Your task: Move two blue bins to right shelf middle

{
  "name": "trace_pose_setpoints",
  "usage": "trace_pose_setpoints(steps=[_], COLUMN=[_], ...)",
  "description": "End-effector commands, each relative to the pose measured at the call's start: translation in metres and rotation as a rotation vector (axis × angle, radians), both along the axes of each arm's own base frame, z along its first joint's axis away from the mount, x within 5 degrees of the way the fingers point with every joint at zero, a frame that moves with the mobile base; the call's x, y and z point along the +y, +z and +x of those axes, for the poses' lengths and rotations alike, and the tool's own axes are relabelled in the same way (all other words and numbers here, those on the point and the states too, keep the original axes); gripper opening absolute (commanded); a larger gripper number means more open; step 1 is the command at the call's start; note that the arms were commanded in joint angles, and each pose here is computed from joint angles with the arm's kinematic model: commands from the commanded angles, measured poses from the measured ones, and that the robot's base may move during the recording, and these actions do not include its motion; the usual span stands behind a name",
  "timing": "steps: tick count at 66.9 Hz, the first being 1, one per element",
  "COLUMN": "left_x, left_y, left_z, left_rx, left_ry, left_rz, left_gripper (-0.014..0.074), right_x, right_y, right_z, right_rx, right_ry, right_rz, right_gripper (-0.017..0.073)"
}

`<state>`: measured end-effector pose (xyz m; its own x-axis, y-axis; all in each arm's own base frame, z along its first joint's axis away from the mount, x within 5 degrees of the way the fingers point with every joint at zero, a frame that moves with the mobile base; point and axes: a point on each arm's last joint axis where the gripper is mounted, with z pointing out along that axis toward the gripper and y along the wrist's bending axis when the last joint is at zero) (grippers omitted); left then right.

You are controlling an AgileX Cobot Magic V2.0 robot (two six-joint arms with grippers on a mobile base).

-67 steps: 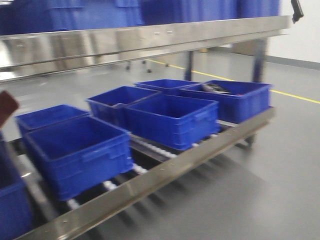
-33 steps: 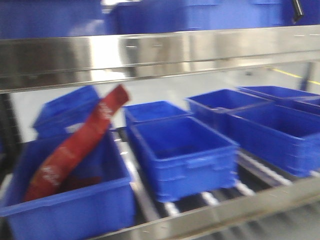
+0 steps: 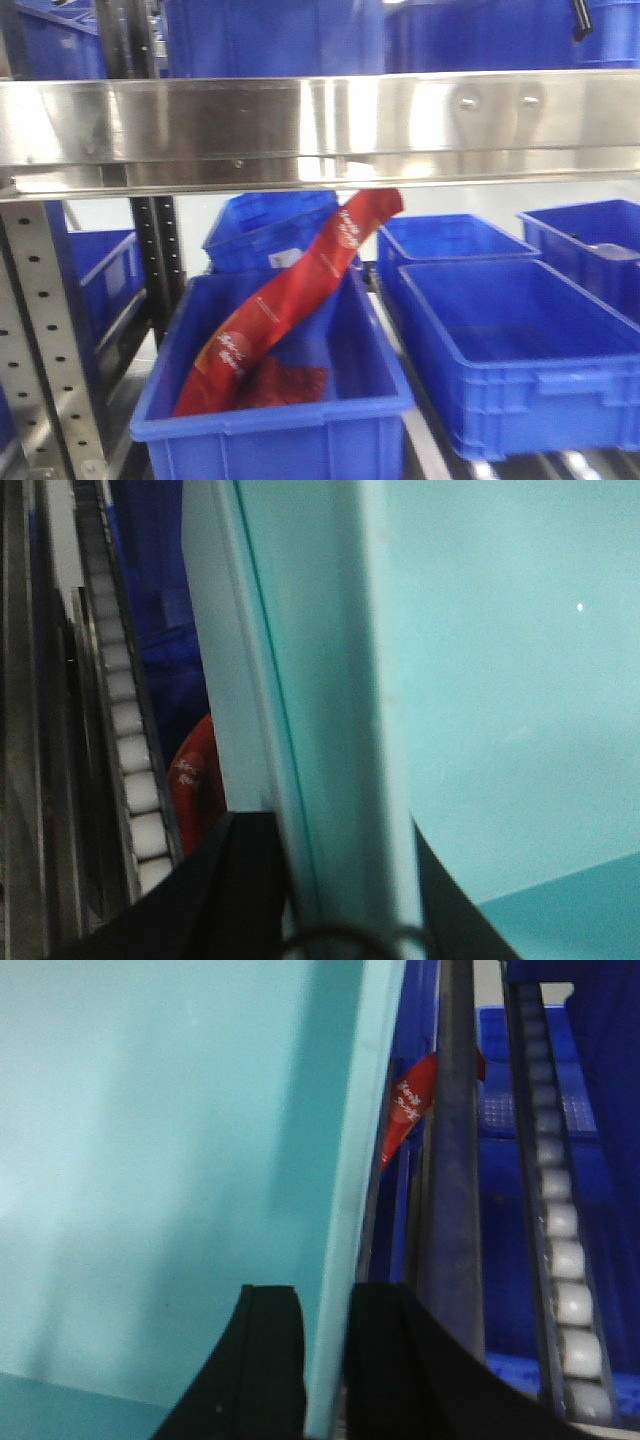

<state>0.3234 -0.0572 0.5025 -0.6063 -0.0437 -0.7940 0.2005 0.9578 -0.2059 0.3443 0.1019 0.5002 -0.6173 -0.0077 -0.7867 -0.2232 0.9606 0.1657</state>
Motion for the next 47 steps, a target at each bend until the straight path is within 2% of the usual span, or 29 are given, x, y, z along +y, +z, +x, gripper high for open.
trace_pose_setpoints(steps=[1, 47], left_x=[-0.0099, -0.0096], left_y=[0.0219, 0.0219], left_z=[-0.0096, -0.0095], left_rx=[-0.121, -0.121], left_ry=[-0.054, -0.052], left_rz=[-0.107, -0.104], left_gripper=[-0.0111, -0.0111], right_x=[0.0059, 0.0059], right_y=[0.014, 0.014], right_z=[-0.005, -0.005], right_rx=[-0.087, -0.087], right_ry=[0.044, 0.044], right_rz=[0.061, 0.061], right_gripper=[-0.0167, -0.0167])
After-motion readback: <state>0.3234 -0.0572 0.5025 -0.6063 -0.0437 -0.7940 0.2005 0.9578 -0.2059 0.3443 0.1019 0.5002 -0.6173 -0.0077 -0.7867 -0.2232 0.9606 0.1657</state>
